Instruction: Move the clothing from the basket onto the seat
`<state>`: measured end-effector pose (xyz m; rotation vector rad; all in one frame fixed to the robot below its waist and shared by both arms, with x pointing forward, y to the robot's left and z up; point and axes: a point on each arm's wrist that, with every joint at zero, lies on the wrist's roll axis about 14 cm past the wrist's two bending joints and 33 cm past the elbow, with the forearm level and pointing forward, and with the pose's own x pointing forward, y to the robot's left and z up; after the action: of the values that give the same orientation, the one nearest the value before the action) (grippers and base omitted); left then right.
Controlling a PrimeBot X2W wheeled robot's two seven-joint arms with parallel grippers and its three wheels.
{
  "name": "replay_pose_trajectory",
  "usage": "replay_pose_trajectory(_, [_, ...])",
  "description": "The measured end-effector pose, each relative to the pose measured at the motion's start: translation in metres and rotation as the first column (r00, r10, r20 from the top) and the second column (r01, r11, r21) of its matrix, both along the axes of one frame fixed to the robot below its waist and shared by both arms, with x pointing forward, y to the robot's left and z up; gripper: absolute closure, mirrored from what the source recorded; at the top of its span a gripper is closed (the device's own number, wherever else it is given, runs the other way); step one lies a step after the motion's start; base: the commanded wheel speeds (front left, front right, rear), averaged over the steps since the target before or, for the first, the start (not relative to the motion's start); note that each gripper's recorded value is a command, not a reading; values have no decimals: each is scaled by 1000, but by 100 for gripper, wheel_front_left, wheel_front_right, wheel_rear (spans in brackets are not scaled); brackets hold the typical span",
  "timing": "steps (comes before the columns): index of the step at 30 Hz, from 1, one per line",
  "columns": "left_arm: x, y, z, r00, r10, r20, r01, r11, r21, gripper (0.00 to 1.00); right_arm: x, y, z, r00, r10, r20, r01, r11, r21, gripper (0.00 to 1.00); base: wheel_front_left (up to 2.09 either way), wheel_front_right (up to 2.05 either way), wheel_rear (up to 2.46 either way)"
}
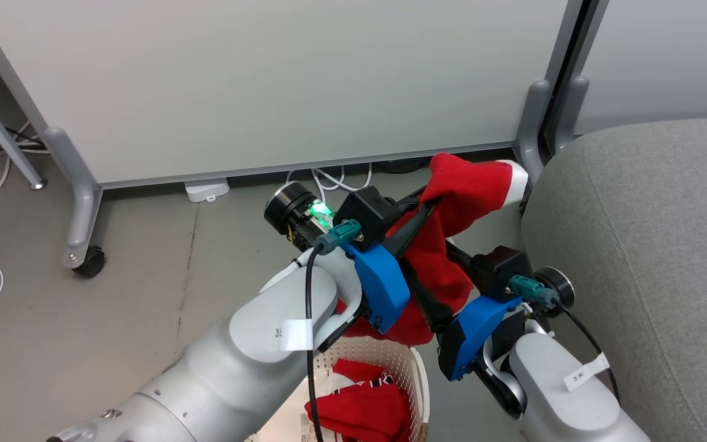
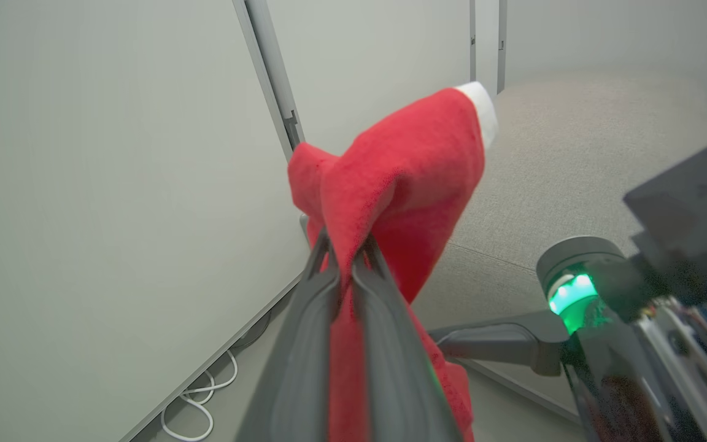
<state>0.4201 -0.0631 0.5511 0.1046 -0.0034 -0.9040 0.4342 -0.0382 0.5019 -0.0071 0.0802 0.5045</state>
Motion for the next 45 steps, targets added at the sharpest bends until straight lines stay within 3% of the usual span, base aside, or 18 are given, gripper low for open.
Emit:
replay_pose_trajectory(14, [-4,2,2,1000,-1,-2,1,1000,-2,100,10,11,2,999,33,-16,-33,999,6,0,0,0,0])
replay_pose_trajectory(15, [-4,1,2,1000,-1,-1,1,1000,-1,100,11,11,2,999,32,-18,-32,999,10,57,0,0,0])
replay_pose_trajectory(16, [-4,1,2,1000,-2,-1,2,1000,0,100,11,11,2,999,32,-22,-32,999,11,98,0,0,0])
replay_pose_trajectory(45, [4,6,-2,999,27,-20,-27,1000,-1,100,9,5,-6,999,22,-38,-22,1000,6,100,0,0,0])
